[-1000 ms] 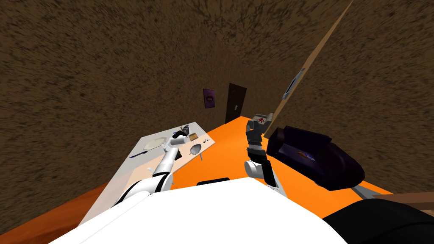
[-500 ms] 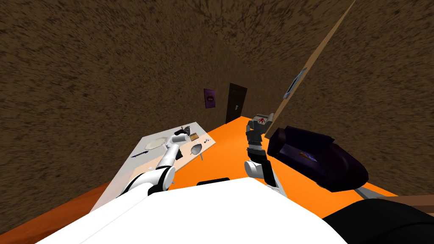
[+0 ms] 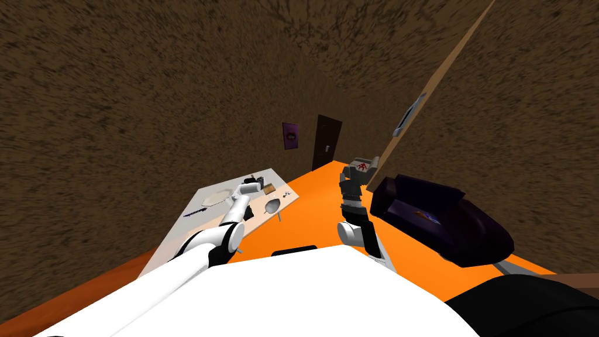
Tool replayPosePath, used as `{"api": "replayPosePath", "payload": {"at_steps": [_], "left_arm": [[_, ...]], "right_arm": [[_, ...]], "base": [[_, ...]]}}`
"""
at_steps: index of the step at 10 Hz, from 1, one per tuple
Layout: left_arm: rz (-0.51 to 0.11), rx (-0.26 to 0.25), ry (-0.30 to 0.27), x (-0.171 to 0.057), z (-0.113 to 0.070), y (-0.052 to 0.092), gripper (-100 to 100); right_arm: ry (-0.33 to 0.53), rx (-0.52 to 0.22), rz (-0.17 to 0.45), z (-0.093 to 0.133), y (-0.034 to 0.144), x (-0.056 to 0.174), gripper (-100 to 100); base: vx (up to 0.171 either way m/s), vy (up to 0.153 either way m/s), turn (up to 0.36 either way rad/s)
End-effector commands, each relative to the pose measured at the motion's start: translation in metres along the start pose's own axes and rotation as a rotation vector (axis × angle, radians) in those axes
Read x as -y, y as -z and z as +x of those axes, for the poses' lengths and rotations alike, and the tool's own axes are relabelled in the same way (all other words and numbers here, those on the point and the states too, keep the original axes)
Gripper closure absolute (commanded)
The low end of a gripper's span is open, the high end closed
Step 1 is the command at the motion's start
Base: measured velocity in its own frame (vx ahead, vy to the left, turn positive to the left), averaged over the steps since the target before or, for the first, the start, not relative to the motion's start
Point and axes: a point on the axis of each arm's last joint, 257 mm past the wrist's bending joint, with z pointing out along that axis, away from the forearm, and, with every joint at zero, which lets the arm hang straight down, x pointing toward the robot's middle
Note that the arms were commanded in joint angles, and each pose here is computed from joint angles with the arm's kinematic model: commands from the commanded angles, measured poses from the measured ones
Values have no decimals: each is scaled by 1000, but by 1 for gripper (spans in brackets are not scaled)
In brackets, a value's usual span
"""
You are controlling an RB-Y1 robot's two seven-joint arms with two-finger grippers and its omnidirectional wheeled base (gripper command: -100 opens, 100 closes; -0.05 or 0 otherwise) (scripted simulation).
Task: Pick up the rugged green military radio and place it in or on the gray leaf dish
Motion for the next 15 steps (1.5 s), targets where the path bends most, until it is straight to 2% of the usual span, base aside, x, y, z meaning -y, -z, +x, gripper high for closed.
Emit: {"api": "replayPosePath", "payload": {"at_steps": [1,3,5,6,7,8,9,10,12,13,14,15], "left_arm": [[-63,-6,20,-10,2,-3,-100],[-148,-11,39,-34,6,-9,-100],[-185,-14,39,-43,7,-7,-100],[-243,-17,57,-53,11,-7,-100],[-271,-18,57,-62,12,-6,-100],[-311,-20,74,-64,16,-4,-100],[-355,-21,75,-82,17,-3,-100],[-396,-21,91,-86,20,-1,-100],[-483,-20,106,-108,25,5,-100],[-517,-21,105,-118,26,8,-100],[-517,-21,105,-118,26,8,-100],[-588,-17,119,-133,28,16,-100]], "right_arm": [[0,0,0,0,0,0,0],[0,0,0,0,0,0,0],[0,0,0,0,0,0,0],[0,0,0,0,0,0,0],[0,0,0,0,0,0,0],[0,0,0,0,0,0,0],[0,0,0,0,0,0,0],[0,0,0,0,0,0,0],[0,0,0,0,0,0,0],[0,0,0,0,0,0,0],[0,0,0,0,0,0,0],[0,0,0,0,0,0,0]], "base": [[0,23,19],[2,37,15],[6,26,2],[5,32,23],[5,36,7],[19,58,21],[15,50,4],[7,48,25],[6,49,13],[7,52,4],[2,21,0],[0,37,22]]}}
